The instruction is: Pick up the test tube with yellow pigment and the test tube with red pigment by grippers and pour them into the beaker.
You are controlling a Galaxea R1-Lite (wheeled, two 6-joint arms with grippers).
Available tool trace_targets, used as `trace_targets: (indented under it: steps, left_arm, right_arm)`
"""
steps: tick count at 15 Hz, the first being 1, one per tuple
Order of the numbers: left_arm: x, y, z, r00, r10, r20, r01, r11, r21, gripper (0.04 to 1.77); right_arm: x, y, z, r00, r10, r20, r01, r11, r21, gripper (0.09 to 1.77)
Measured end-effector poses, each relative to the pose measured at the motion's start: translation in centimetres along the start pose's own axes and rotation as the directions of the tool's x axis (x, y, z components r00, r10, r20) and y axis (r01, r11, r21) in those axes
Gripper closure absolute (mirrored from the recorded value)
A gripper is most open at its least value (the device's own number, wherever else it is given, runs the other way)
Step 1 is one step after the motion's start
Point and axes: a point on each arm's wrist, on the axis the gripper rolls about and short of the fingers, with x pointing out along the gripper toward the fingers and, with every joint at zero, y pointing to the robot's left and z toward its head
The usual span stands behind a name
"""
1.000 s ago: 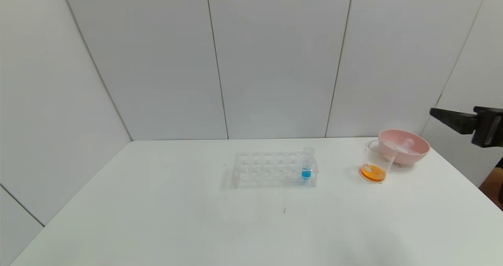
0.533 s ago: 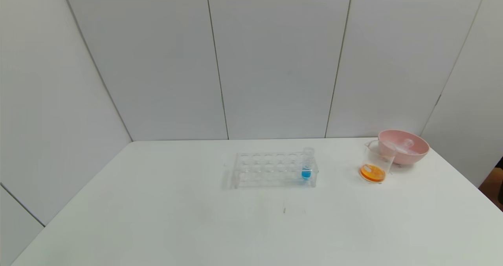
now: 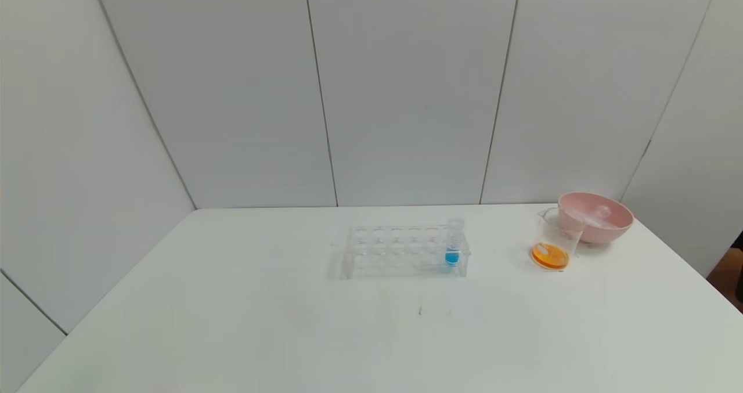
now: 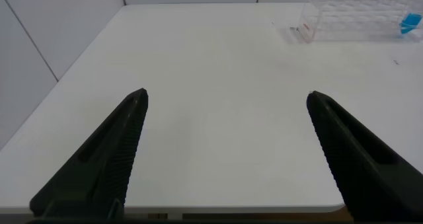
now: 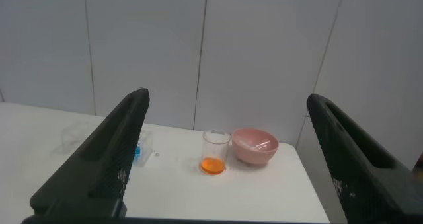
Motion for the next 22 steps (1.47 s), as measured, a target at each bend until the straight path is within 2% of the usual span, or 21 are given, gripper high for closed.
trace_targets:
  steps: [3, 4, 5, 7, 11, 15, 16, 17, 19, 20, 22]
  left_arm:
    - [0.0, 0.0, 0.0, 1.000, 0.000, 0.000, 0.000, 1.000, 0.000, 0.09]
    - [0.0, 0.0, 0.0, 1.000, 0.000, 0.000, 0.000, 1.000, 0.000, 0.09]
    - [0.0, 0.0, 0.0, 1.000, 0.000, 0.000, 0.000, 1.000, 0.000, 0.09]
    - [0.0, 0.0, 0.0, 1.000, 0.000, 0.000, 0.000, 1.000, 0.000, 0.09]
    - [0.0, 0.0, 0.0, 1.000, 0.000, 0.000, 0.000, 1.000, 0.000, 0.09]
    - [0.0, 0.0, 0.0, 1.000, 0.000, 0.000, 0.000, 1.000, 0.000, 0.09]
    - [0.0, 0.0, 0.0, 1.000, 0.000, 0.000, 0.000, 1.000, 0.000, 0.09]
    - [0.0, 0.0, 0.0, 1.000, 0.000, 0.000, 0.000, 1.000, 0.000, 0.09]
    - [0.0, 0.0, 0.0, 1.000, 0.000, 0.000, 0.000, 1.000, 0.000, 0.09]
    - [0.0, 0.0, 0.0, 1.000, 0.000, 0.000, 0.000, 1.000, 0.000, 0.09]
    - [0.0, 0.0, 0.0, 1.000, 0.000, 0.000, 0.000, 1.000, 0.000, 0.09]
  right_arm:
    - [-3.8, 0.4, 0.0, 0.993, -0.009, 0.121, 0.012, 1.000, -0.020, 0.16]
    - [-4.7, 0.4, -0.2, 0.987, -0.023, 0.158, 0.027, 0.999, -0.024, 0.16]
    - [-5.3, 0.4, -0.2, 0.978, -0.070, 0.198, 0.075, 0.997, -0.015, 0.16]
    - [-5.5, 0.4, -1.2, 0.972, -0.094, 0.215, 0.097, 0.995, -0.007, 0.16]
    - [-3.7, 0.5, -6.6, 0.992, -0.092, 0.091, 0.093, 0.996, -0.008, 0.15]
    - [-2.9, 0.8, -12.1, 0.994, -0.084, -0.076, 0.083, 0.996, -0.010, 0.15]
    - [-2.8, 0.8, -13.4, 0.989, -0.077, -0.129, 0.077, 0.997, -0.007, 0.15]
    - [-2.9, 0.9, -14.6, 0.975, -0.072, -0.210, 0.073, 0.997, -0.003, 0.15]
    - [-3.4, 1.0, -16.4, 0.933, -0.063, -0.355, 0.069, 0.998, 0.006, 0.15]
    - [-3.4, 1.0, -16.5, 0.929, -0.061, -0.366, 0.071, 0.997, 0.012, 0.15]
    - [-3.4, 1.0, -16.5, 0.933, -0.062, -0.356, 0.071, 0.997, 0.012, 0.15]
